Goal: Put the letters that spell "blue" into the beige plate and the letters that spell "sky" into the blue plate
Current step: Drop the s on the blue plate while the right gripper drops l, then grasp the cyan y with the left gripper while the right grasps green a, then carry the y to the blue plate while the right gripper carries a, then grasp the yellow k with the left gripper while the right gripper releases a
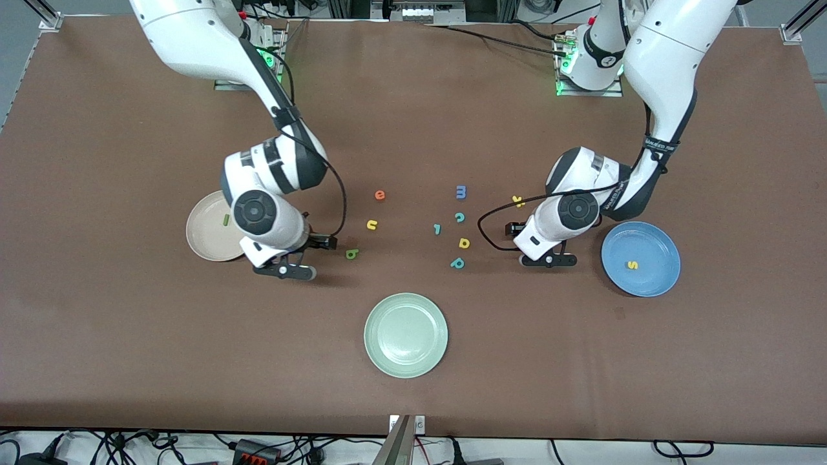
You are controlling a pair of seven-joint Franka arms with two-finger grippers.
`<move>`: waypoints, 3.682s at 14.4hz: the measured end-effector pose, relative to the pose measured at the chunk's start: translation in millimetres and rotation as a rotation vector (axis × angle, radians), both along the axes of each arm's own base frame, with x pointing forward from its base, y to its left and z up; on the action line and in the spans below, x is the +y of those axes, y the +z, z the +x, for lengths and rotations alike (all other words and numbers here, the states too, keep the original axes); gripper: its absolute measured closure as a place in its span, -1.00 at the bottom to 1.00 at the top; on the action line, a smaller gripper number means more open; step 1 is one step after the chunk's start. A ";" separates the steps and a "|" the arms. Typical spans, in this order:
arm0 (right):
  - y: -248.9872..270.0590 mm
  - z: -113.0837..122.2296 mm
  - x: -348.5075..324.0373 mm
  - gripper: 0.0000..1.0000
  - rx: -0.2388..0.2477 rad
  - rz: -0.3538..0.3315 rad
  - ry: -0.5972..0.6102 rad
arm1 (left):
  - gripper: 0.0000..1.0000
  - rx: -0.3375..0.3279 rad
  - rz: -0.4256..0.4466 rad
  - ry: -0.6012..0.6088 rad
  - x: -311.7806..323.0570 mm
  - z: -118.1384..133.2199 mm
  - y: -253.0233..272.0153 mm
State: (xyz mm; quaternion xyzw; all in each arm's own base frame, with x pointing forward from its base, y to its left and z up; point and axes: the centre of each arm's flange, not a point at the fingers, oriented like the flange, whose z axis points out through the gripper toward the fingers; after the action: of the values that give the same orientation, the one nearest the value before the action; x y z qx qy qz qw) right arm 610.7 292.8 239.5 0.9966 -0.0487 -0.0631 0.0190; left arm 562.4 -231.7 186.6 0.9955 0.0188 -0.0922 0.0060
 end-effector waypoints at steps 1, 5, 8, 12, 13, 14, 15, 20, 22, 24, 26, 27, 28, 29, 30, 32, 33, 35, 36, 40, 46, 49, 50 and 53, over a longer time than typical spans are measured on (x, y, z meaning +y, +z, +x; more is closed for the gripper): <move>-6.3 -0.4 9.8 -1.00 -0.012 0.005 0.015 | -0.74 -0.018 -0.007 0.004 -6.3 -1.6 -0.8; -21.3 -9.7 61.7 -1.00 -0.070 0.029 0.086 | -0.72 -0.032 -0.019 0.005 -18.3 -8.2 -13.0; -32.8 -10.3 70.8 -1.00 -0.094 0.038 0.099 | -0.64 -0.025 -0.016 0.006 -16.9 -10.4 -17.0; -52.5 -14.7 78.2 -1.00 -0.103 0.039 0.111 | 0.19 -0.024 -0.010 0.013 -12.1 -9.1 -16.0; -54.9 -15.4 78.5 -0.91 -0.100 0.038 0.112 | 0.37 -0.026 -0.010 0.015 -10.9 -8.5 -15.4; -56.7 -15.7 78.2 -0.91 -0.098 0.036 0.113 | 0.50 -0.026 -0.010 0.016 -10.5 -8.3 -15.1; -58.4 -15.8 77.7 -0.82 -0.096 0.034 0.113 | 0.50 -0.026 -0.010 0.016 -10.4 -8.3 -15.1; -66.4 -16.3 74.8 -0.38 -0.086 0.025 0.111 | 0.50 -0.023 0.021 0.061 17.7 8.3 5.2; -66.3 -16.2 74.9 -0.34 -0.087 0.026 0.113 | 0.50 -0.005 0.065 0.080 47.5 24.1 35.9; -65.0 -15.4 75.2 -0.20 -0.089 0.027 0.114 | 0.50 -0.008 0.154 0.046 84.4 35.2 59.9; -62.8 -14.2 75.5 0.13 -0.093 0.029 0.114 | 0.50 0.005 0.223 0.023 129.1 40.5 67.7; -62.2 -13.8 75.2 0.29 -0.093 0.029 0.113 | 0.50 0.019 0.229 0.008 151.6 42.2 66.4; -62.2 -13.8 75.1 0.29 -0.093 0.029 0.114 | 0.50 0.033 0.226 -0.006 171.5 42.6 63.3; -62.2 -13.7 75.0 0.29 -0.093 0.029 0.115 | 0.50 0.050 0.221 -0.012 188.4 41.0 58.9; -62.2 -13.6 74.9 0.29 -0.093 0.029 0.115 | 0.49 0.069 0.215 -0.015 203.3 37.4 53.0; -62.1 -12.5 73.0 0.29 -0.093 0.028 0.112 | 0.42 0.100 0.206 -0.021 223.5 30.9 42.6; -61.8 -10.6 69.2 0.29 -0.090 0.023 0.107 | 0.30 0.108 0.203 -0.020 228.1 29.4 39.7; -58.0 -3.1 50.6 0.29 -0.060 0.003 0.097 | -0.07 0.110 0.202 -0.021 227.8 28.8 38.6; -52.2 1.1 36.3 0.29 -0.027 -0.011 0.101 | -0.22 0.112 0.200 -0.026 224.6 28.2 38.4; -10.6 19.5 -59.9 0.29 0.069 -0.015 0.102 | -0.81 0.180 0.197 -0.076 173.3 14.3 42.3; -6.8 -25.2 -198.4 0.29 0.192 0.029 0.104 | -0.71 0.144 0.182 -0.082 33.2 -35.0 47.2; -25.0 -51.3 -216.8 0.29 0.245 0.034 0.099 | -0.70 0.066 0.119 -0.019 8.1 -64.8 18.0; -32.2 -56.7 -218.5 0.29 0.250 0.033 0.096 | -0.70 0.053 0.100 -0.005 5.0 -74.2 8.2; -46.9 -60.8 -224.0 0.24 0.243 0.030 0.087 | -0.68 0.047 0.066 0.035 0.5 -87.1 -12.5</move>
State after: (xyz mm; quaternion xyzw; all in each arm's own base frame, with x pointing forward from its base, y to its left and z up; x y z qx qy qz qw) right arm 550.0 68.8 192.6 0.9830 -0.0018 -0.1834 0.0125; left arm 475.4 -231.2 174.1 0.9923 0.0395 -0.1149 -0.0259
